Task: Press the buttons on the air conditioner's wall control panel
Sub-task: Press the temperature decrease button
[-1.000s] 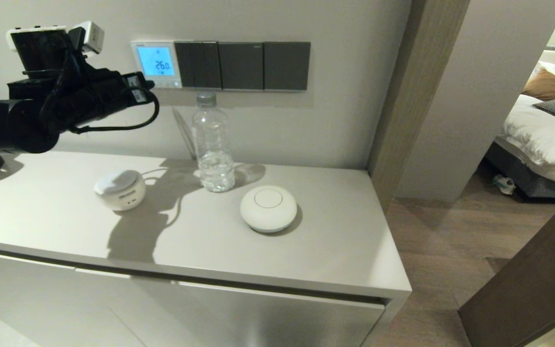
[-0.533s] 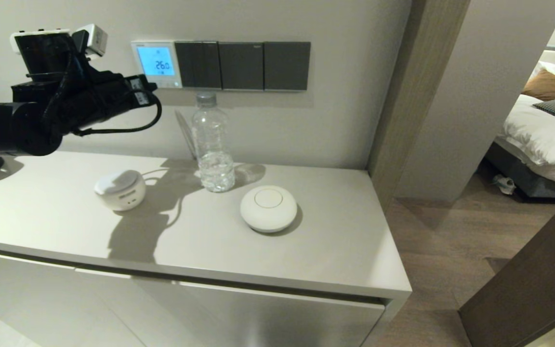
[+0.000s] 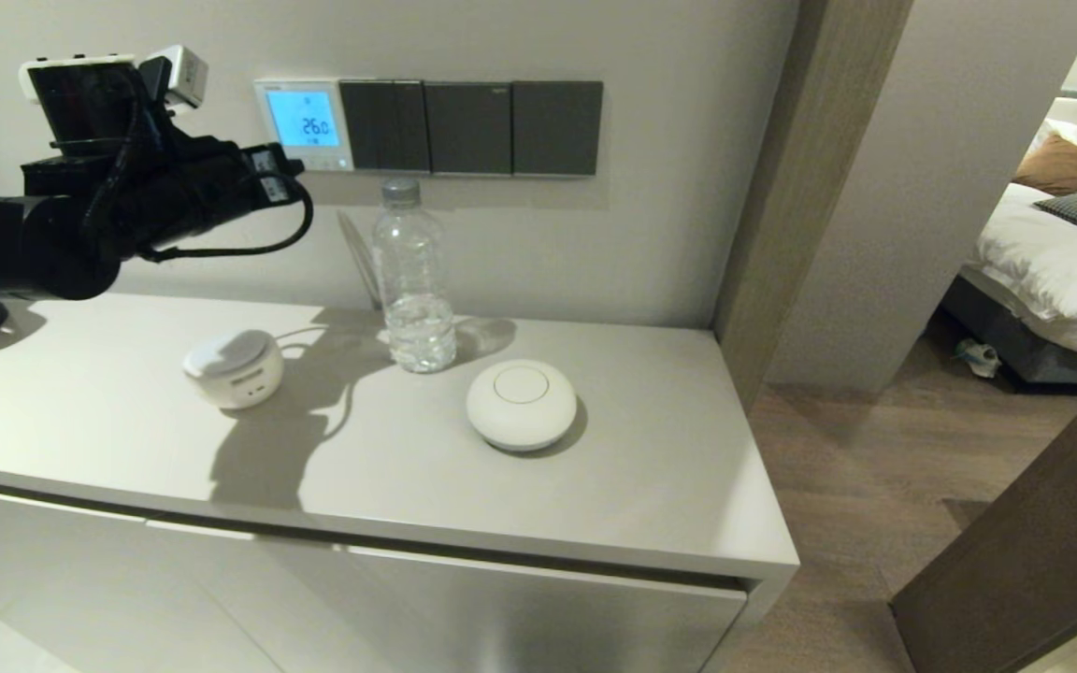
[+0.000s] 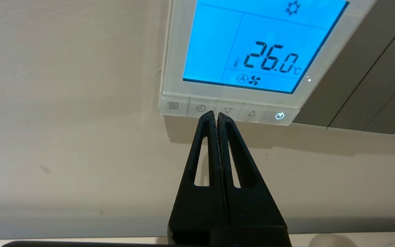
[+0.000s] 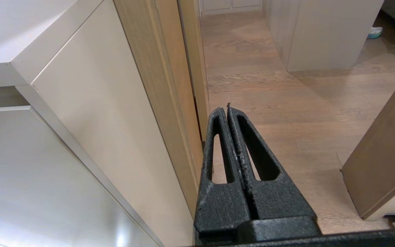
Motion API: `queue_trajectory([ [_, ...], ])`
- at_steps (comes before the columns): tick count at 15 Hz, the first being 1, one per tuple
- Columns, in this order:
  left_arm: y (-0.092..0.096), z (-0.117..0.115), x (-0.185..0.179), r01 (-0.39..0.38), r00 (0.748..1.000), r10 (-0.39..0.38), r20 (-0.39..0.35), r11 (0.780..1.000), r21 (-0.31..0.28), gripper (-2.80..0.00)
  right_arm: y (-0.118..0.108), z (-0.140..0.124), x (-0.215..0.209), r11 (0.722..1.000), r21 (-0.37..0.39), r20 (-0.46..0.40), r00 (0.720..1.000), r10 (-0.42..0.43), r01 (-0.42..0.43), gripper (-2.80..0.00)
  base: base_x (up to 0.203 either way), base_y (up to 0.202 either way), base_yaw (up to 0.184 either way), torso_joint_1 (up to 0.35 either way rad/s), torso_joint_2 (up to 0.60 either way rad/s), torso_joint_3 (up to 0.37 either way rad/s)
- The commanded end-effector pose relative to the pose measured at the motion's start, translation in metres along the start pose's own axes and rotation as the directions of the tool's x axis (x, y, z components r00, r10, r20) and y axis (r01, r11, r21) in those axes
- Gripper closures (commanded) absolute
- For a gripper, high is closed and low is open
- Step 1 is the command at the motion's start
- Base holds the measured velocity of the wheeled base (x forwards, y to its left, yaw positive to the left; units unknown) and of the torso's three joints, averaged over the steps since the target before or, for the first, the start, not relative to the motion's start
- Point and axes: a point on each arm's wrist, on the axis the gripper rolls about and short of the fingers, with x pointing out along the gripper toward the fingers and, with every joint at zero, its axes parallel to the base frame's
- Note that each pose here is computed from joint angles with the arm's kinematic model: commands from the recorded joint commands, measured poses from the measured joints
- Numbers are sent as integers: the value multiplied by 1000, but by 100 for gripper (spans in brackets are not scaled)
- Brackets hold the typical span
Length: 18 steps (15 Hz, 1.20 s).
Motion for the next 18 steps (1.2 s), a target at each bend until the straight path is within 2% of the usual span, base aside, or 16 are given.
queue_trajectory([
  [1, 1, 1, 1, 1, 1000, -1, 3, 1000, -1, 0, 0, -1, 0, 1000, -1, -3, 1000, 0, 0, 0, 0, 0, 0, 0, 0, 0],
  [18, -2, -7, 8, 12, 1000, -12, -2, 1000, -2, 0, 0, -1, 0, 1000, -1, -3, 1000, 0, 0, 0, 0, 0, 0, 0, 0, 0],
])
